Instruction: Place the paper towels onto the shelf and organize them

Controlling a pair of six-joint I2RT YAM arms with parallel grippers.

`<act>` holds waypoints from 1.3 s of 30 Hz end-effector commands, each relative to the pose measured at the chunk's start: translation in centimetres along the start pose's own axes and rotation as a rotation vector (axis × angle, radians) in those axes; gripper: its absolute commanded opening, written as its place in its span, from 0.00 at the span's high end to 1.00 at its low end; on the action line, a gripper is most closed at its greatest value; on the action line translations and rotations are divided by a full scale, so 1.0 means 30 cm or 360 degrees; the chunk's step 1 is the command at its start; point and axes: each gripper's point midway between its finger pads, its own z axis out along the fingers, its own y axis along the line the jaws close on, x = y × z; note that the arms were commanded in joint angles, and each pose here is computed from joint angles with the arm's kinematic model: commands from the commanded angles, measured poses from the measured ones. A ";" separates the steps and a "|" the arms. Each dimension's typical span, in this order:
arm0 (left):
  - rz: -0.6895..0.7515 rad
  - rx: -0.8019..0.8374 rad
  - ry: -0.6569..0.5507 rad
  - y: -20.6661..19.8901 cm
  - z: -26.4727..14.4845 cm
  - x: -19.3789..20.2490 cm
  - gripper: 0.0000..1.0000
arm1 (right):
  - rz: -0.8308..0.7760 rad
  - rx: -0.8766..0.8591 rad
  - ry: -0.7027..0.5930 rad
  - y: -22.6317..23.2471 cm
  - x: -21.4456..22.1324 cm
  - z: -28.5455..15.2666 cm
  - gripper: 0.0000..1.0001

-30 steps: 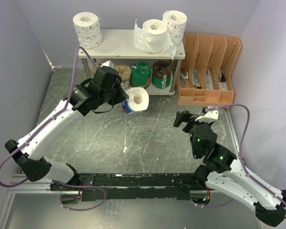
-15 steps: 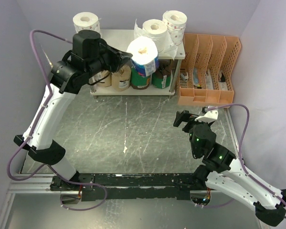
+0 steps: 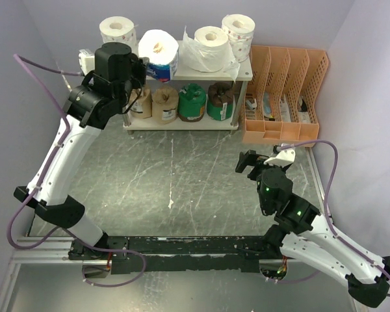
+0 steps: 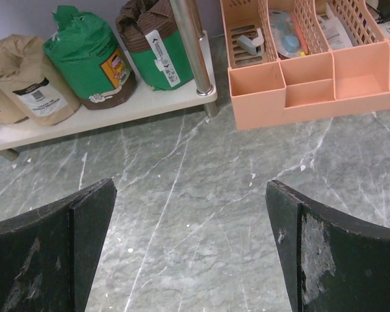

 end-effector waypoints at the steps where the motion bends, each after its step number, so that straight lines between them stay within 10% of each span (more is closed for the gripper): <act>1: -0.0202 0.0196 -0.0195 -0.108 0.053 -0.047 0.93 | 0.0041 0.0006 -0.0036 -0.001 -0.030 -0.005 0.00; 21: -0.0210 0.0306 -0.0411 -0.127 0.244 -0.035 0.93 | -0.0012 -0.0018 -0.0041 0.019 -0.027 0.008 0.00; 28: -0.0199 0.0330 -0.0420 -0.130 0.249 -0.045 0.45 | -0.0016 -0.0028 -0.0036 0.024 -0.024 0.010 0.00; 35: -0.0214 0.0368 -0.0343 -0.127 0.230 -0.036 0.38 | -0.0016 -0.0033 -0.0030 0.026 -0.025 0.008 0.00; 39: -0.0179 0.0474 -0.0140 -0.134 0.135 -0.006 0.10 | 0.0035 -0.0021 -0.0041 0.025 -0.038 0.006 0.00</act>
